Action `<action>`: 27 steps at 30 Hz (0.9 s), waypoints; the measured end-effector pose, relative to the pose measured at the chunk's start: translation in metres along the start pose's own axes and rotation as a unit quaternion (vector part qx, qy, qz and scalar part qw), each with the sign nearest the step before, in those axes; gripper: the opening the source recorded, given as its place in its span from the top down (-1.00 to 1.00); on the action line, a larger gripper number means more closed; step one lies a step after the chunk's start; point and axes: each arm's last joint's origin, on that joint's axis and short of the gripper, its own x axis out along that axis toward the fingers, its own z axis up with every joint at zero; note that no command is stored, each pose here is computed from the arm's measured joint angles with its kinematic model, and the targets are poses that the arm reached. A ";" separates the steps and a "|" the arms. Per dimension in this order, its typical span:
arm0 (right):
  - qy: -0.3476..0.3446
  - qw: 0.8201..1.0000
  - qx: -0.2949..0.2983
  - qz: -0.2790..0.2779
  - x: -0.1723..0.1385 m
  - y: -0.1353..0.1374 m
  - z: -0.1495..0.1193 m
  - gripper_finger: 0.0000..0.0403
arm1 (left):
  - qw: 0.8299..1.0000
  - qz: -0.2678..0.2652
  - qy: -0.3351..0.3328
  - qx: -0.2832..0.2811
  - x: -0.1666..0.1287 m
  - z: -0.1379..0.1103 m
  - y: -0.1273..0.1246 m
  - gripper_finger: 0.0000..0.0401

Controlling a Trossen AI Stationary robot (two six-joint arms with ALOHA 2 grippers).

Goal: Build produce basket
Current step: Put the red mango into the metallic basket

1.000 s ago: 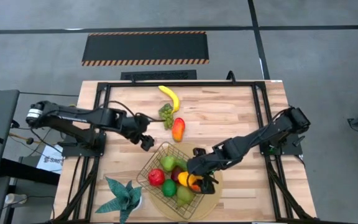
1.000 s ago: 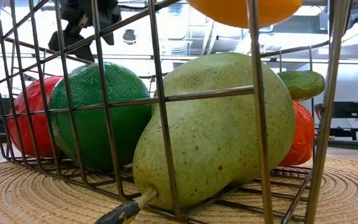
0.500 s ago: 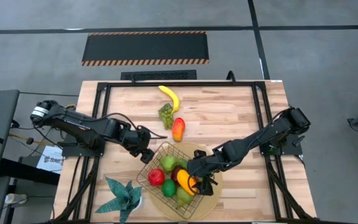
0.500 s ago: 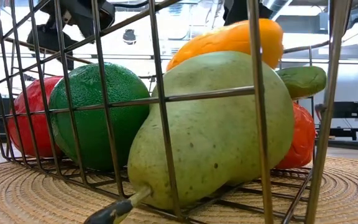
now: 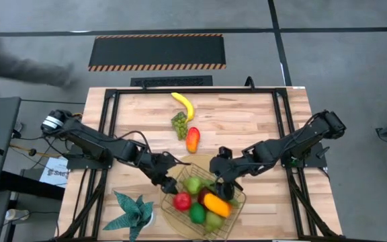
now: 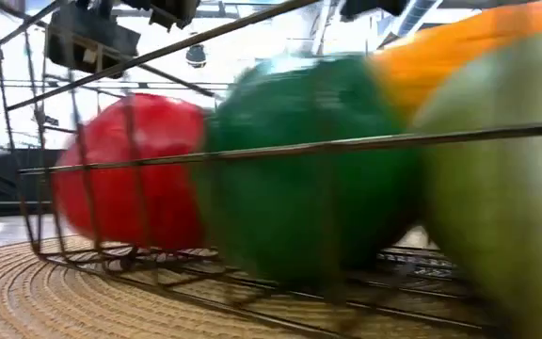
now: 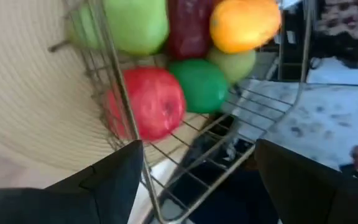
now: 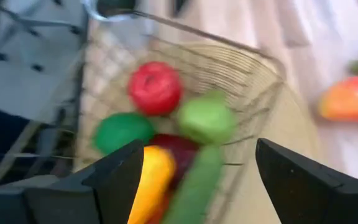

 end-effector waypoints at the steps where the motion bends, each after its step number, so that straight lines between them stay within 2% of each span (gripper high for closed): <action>1: 0.002 1.000 0.005 -0.011 0.000 -0.001 -0.001 -0.61 | 1.000 -0.005 0.002 0.000 0.001 -0.001 -0.001 -0.47; 3: 0.001 0.999 0.018 -0.044 -0.001 -0.004 -0.003 -0.61 | 0.999 -0.031 -0.006 0.002 0.002 0.001 -0.006 -0.47; 7: -0.026 0.987 0.070 -0.143 0.005 -0.022 0.001 -0.61 | 0.999 -0.035 -0.014 -0.005 -0.001 0.003 -0.006 -0.47; 9: -0.057 0.970 0.150 -0.182 0.008 -0.043 0.010 -0.61 | 0.999 -0.042 -0.019 -0.006 -0.009 0.004 -0.007 -0.47; 12: -0.110 0.935 0.283 -0.185 0.013 -0.078 0.031 -0.62 | 0.998 -0.055 -0.026 0.000 -0.023 0.004 -0.010 -0.47; 15: -0.125 0.910 0.353 -0.177 0.028 -0.111 0.043 -0.63 | 0.998 -0.051 -0.043 0.003 -0.040 0.002 -0.008 -0.47; 20: -0.089 0.892 0.408 -0.172 0.068 -0.147 0.043 -0.63 | 0.995 -0.021 -0.096 -0.002 -0.072 -0.004 -0.001 -0.47; 27: -0.032 0.881 0.427 -0.199 0.114 -0.177 0.038 -0.66 | 0.988 0.007 -0.156 -0.010 -0.102 -0.012 0.008 -0.47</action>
